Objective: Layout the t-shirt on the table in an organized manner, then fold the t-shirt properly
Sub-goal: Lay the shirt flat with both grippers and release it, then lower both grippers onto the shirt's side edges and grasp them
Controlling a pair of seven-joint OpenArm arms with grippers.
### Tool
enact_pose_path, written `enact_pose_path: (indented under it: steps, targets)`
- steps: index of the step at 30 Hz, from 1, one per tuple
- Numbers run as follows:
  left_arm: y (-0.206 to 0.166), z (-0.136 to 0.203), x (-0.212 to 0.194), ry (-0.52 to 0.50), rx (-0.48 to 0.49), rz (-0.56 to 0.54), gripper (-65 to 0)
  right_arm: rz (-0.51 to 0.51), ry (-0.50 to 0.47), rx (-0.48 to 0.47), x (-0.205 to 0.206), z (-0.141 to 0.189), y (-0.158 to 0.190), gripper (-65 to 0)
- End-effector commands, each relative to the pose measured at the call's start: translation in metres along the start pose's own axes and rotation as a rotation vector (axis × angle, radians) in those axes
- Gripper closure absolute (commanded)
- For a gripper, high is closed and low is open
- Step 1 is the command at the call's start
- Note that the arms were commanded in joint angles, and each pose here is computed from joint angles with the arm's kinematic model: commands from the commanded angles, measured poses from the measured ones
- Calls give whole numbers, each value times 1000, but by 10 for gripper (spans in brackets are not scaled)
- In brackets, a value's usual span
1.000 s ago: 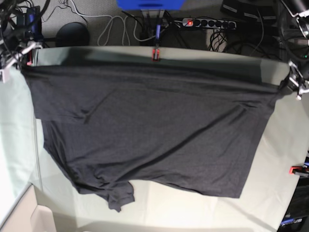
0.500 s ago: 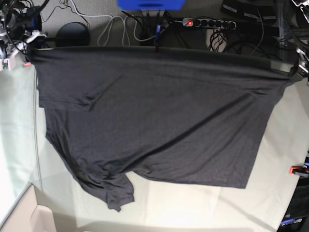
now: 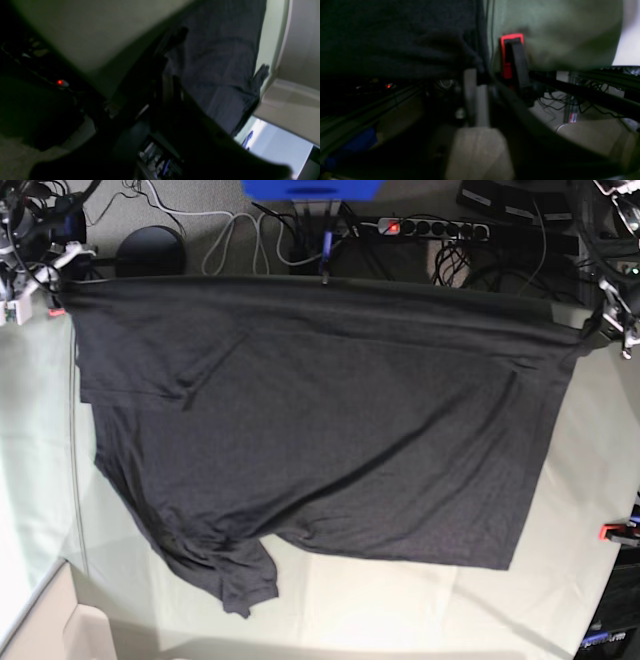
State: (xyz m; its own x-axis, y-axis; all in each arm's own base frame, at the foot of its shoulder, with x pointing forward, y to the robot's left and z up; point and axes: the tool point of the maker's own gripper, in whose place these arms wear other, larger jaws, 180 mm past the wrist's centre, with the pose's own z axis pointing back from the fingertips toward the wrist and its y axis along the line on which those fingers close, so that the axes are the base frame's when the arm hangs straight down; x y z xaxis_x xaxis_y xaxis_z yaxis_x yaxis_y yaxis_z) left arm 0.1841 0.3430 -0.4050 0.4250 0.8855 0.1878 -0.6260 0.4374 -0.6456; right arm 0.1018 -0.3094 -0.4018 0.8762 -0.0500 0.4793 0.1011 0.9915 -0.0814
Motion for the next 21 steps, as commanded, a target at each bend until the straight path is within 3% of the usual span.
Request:
enact_pose_path:
  steps: [1,5,9,12,17,19,21]
  targets:
    - [-8,7,12,-26,-25,2,-5,9,-24,-22,6,5,-8,-190]
    - [-9,8,11,-27,-32,4,-6,13,-21,-24,5,7,-8,-331]
    - [-6,8,8,-11,-24,12,-23,14,-17,-24,3,8,-9,-381]
    - [-5,10,2,30,-17,8,-138,14,-20,-26,4,8,-9,-381]
    - [-9,11,3,34,-23,-7,-441,27,-41,-35,15,8,-14,-381]
    - [-10,11,7,22,-22,-10,-514,29,-59,-38,24,6,-15,-381]
    - [-10,18,20,-10,-21,-13,-532,44,-73,-49,32,7,-20,-381]
